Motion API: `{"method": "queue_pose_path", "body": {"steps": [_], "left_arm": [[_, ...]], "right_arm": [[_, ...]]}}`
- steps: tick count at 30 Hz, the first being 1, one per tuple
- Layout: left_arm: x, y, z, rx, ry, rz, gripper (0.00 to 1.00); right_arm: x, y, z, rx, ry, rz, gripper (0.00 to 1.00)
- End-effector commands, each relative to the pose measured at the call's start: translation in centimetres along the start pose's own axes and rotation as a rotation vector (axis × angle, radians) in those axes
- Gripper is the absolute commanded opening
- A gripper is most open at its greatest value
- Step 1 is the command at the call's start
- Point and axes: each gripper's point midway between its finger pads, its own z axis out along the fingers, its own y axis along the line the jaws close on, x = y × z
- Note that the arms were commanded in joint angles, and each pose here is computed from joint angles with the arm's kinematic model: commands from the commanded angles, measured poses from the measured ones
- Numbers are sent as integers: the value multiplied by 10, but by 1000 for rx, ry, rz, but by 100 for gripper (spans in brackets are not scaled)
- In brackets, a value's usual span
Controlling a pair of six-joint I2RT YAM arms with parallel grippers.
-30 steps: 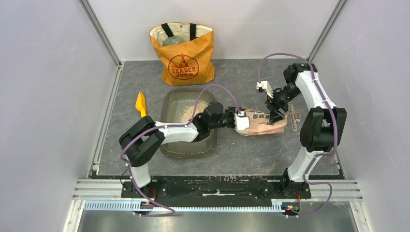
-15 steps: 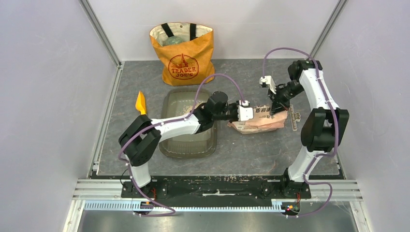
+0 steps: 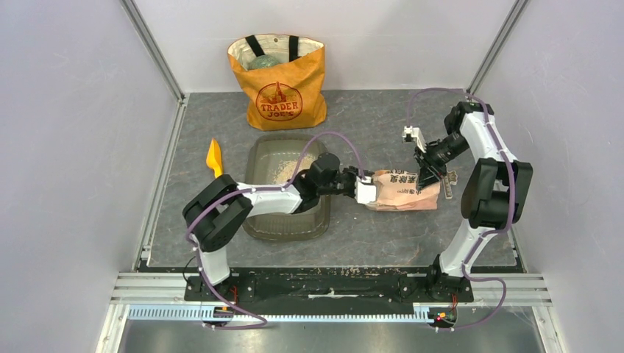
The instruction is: Fill the litter box with clean litter
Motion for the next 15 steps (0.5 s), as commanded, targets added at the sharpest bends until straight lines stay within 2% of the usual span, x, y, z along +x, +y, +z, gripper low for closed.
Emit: {"method": "queue_pose_path", "body": {"steps": [1, 4, 6, 9, 15], "left_arm": [[-29, 27, -39, -14, -35, 97, 50], [-52, 20, -58, 55, -58, -2, 60], [-73, 19, -68, 105, -70, -131, 65], [-99, 37, -67, 142, -45, -434, 68], [-81, 52, -30, 256, 26, -974, 75]], "right_arm": [[12, -14, -26, 118, 68, -32, 31], [14, -16, -28, 140, 83, -53, 31], [16, -16, -28, 153, 90, -68, 30], [17, -13, -28, 170, 92, -91, 29], [23, -12, -27, 191, 109, -124, 27]]}}
